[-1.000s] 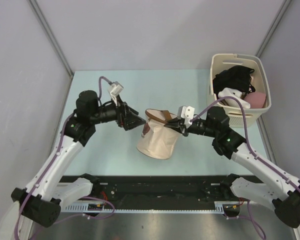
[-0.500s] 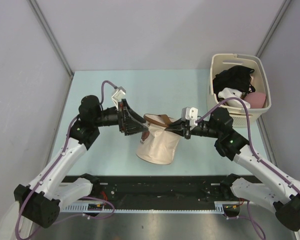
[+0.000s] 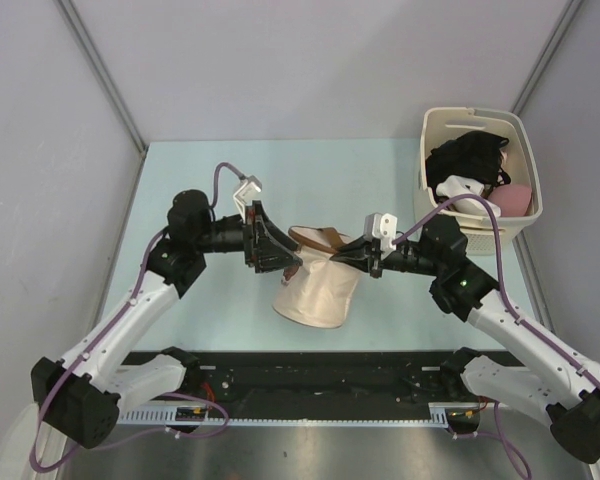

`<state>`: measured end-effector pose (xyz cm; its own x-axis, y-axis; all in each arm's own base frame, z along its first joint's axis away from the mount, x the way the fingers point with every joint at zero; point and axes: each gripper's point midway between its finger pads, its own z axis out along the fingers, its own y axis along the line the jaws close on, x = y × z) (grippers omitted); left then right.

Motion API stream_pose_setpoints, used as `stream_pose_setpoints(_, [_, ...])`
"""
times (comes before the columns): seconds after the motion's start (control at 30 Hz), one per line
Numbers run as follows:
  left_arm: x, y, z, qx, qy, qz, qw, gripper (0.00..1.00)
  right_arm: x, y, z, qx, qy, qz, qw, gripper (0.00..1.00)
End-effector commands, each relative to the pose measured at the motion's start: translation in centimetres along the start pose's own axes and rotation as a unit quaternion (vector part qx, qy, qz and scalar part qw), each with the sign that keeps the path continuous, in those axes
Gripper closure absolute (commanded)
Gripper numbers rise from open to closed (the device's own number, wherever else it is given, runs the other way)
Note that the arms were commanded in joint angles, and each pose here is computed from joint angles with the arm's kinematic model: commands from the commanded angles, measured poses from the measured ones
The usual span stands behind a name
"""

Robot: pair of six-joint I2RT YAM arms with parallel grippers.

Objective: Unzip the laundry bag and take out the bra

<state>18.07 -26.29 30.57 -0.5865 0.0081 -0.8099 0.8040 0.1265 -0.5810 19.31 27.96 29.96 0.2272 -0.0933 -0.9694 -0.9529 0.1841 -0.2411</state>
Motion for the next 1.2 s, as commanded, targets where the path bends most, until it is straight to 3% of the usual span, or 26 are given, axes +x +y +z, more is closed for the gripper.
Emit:
stream_pose_setpoints(0.0, [0.4,0.0,0.2,0.008,0.006,0.007,1.0,0.3,-2.3,-0.5,-0.3,0.011,-0.033,-0.026,0.999,1.0])
stream_pose_setpoints(0.4, [-0.8,0.4,0.9,-0.008,-0.019,0.037,0.999,0.65,-2.9,-0.7,-0.1,0.012,-0.045,-0.028,0.998,1.0])
stream_pose_setpoints(0.47, [-0.6,0.8,1.1,-0.01,-0.015,0.031,0.999,0.66,-2.8,-0.7,-0.1,0.012,-0.044,-0.027,0.999,1.0])
stream_pose_setpoints(0.57, [-0.5,1.5,1.3,-0.021,-0.011,0.028,0.999,0.54,-2.8,-0.7,-0.2,0.012,-0.044,-0.027,0.999,1.0])
stream_pose_setpoints(0.63, [-0.6,1.8,1.3,-0.029,-0.014,0.026,0.999,0.57,-2.9,-0.5,-0.2,0.009,-0.044,-0.027,0.999,1.0])
stream_pose_setpoints(0.73, [-0.9,2.3,1.2,-0.046,-0.023,0.026,0.998,0.78,-2.8,-0.6,-0.2,0.011,-0.043,-0.026,0.999,1.0])
stream_pose_setpoints(0.77, [-0.9,2.4,1.3,-0.048,-0.023,0.021,0.998,0.97,-2.7,-0.7,-0.3,0.012,-0.043,-0.026,0.999,1.0])
stream_pose_setpoints(0.8, [-0.8,2.6,1.3,-0.053,-0.021,0.018,0.998,1.0,-2.7,-0.6,-0.2,0.01,-0.042,-0.025,0.999,1.0])
stream_pose_setpoints(1.17, [-3.8,6.1,-2.7,-0.145,-0.066,0.004,0.987,1.0,-3.6,0.9,-1.7,-0.005,-0.045,-0.029,0.999,1.0])
